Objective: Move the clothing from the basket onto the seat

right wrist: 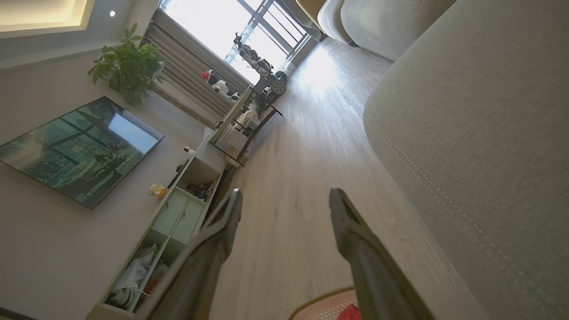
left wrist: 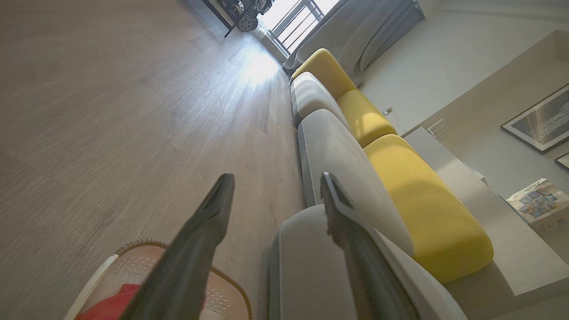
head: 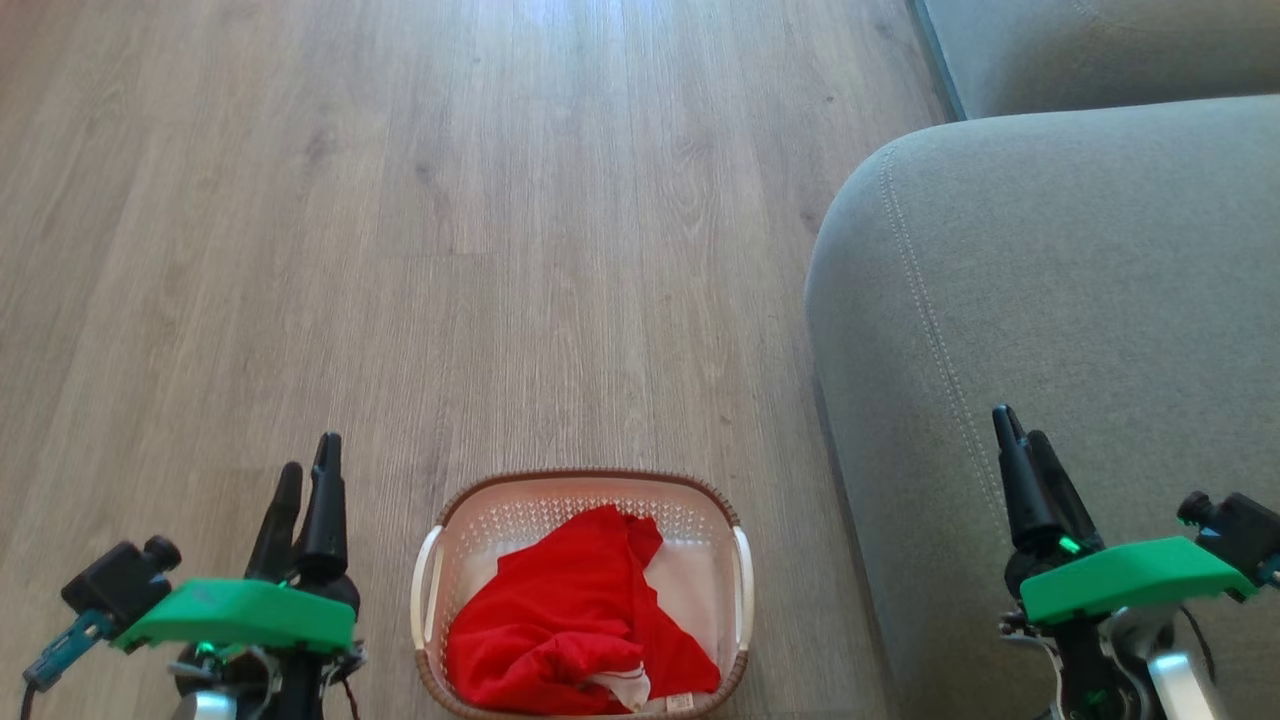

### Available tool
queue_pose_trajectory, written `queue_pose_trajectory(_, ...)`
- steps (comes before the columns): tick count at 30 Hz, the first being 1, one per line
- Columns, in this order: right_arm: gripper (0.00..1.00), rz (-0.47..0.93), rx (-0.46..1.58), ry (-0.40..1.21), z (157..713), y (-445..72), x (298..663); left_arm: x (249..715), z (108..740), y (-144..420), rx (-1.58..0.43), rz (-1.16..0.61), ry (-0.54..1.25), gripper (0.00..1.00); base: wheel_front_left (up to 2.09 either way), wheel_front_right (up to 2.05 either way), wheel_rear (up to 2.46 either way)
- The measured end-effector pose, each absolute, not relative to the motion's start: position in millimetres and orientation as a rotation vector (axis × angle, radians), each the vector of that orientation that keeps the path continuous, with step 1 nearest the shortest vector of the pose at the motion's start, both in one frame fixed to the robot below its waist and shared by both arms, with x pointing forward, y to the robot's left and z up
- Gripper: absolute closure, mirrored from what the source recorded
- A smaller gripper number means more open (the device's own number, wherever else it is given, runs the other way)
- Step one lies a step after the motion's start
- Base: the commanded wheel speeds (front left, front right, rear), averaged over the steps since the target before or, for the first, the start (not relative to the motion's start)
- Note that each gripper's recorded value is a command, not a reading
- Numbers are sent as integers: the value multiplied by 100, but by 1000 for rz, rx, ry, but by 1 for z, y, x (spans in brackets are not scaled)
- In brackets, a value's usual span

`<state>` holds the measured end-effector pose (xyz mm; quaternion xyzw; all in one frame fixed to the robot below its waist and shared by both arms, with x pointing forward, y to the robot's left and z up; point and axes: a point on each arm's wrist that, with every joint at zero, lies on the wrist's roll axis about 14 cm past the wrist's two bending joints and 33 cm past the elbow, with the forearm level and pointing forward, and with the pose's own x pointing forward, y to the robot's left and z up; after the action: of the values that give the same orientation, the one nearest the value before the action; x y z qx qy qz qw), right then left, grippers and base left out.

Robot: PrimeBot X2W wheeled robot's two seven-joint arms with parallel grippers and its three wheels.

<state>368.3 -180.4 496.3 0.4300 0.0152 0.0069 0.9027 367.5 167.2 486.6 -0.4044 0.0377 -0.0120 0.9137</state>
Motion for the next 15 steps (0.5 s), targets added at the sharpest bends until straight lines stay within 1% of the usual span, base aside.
queue_pose_trajectory(15,0,49,711,-16,509,-176,369,369,499,161,-652,-66,25,0,0,0,0)
